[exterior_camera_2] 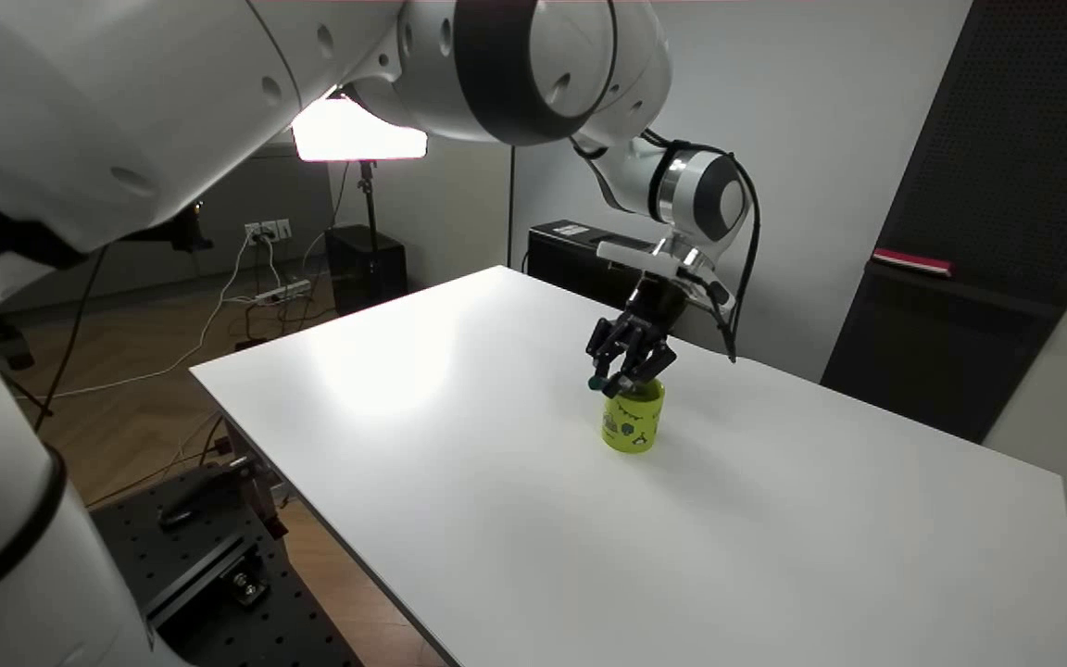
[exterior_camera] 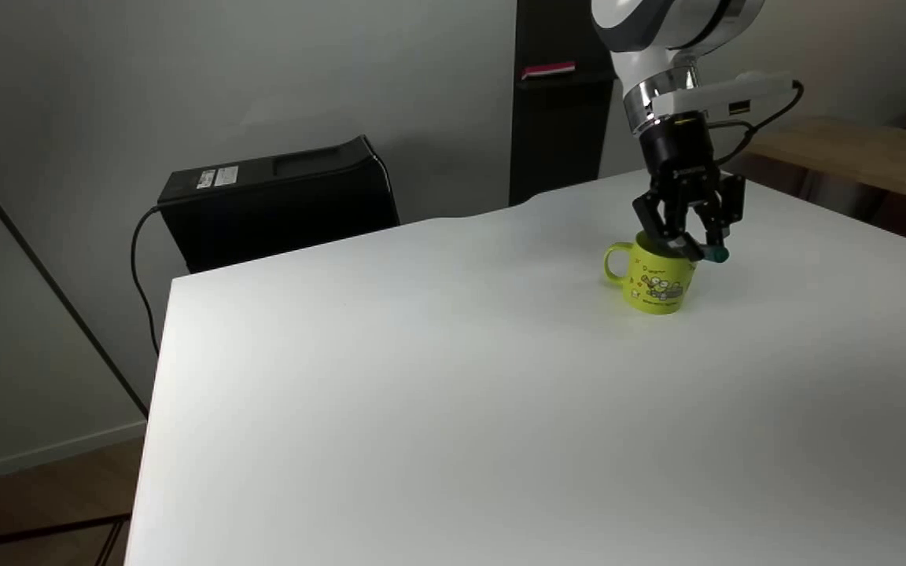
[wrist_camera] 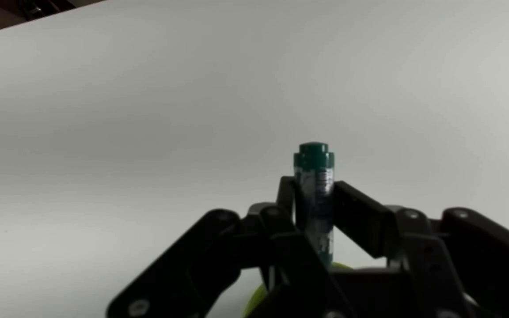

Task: Put the marker in the cup

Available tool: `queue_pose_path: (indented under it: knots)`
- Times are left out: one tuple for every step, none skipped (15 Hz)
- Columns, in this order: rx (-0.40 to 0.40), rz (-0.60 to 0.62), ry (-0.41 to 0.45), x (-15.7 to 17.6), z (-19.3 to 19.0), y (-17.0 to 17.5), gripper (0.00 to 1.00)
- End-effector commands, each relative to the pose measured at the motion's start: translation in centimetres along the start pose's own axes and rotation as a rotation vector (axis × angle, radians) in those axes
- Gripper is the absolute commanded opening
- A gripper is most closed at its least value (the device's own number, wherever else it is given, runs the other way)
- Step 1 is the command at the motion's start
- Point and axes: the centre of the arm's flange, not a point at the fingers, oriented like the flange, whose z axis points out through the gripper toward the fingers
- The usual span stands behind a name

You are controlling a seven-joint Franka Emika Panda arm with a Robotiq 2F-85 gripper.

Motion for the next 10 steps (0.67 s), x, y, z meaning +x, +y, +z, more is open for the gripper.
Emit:
queue_pose_path:
  knots:
    - [0.026, 0.043, 0.004, 1.53, -2.00, -0.89, 0.07]
    - [0.022, 0.039, 0.016, 1.41, -2.06, -1.02, 0.07]
    - [0.012, 0.035, 0.028, 1.38, -2.11, -1.10, 0.07]
    - [0.011, 0.030, 0.033, 1.31, -2.24, -1.19, 0.07]
    - [0.014, 0.027, 0.035, 1.25, -2.38, -1.29, 0.07]
    - [0.013, 0.026, 0.038, 1.20, -2.52, -1.37, 0.07]
    - [0.015, 0.024, 0.040, 1.16, -2.69, -1.41, 0.07]
    - [0.016, 0.023, 0.043, 1.14, -2.82, -1.43, 0.07]
    - [0.014, 0.022, 0.044, 1.14, -2.91, -1.40, 0.07]
    - [0.013, 0.026, 0.045, 1.18, -2.94, -1.33, 0.52]
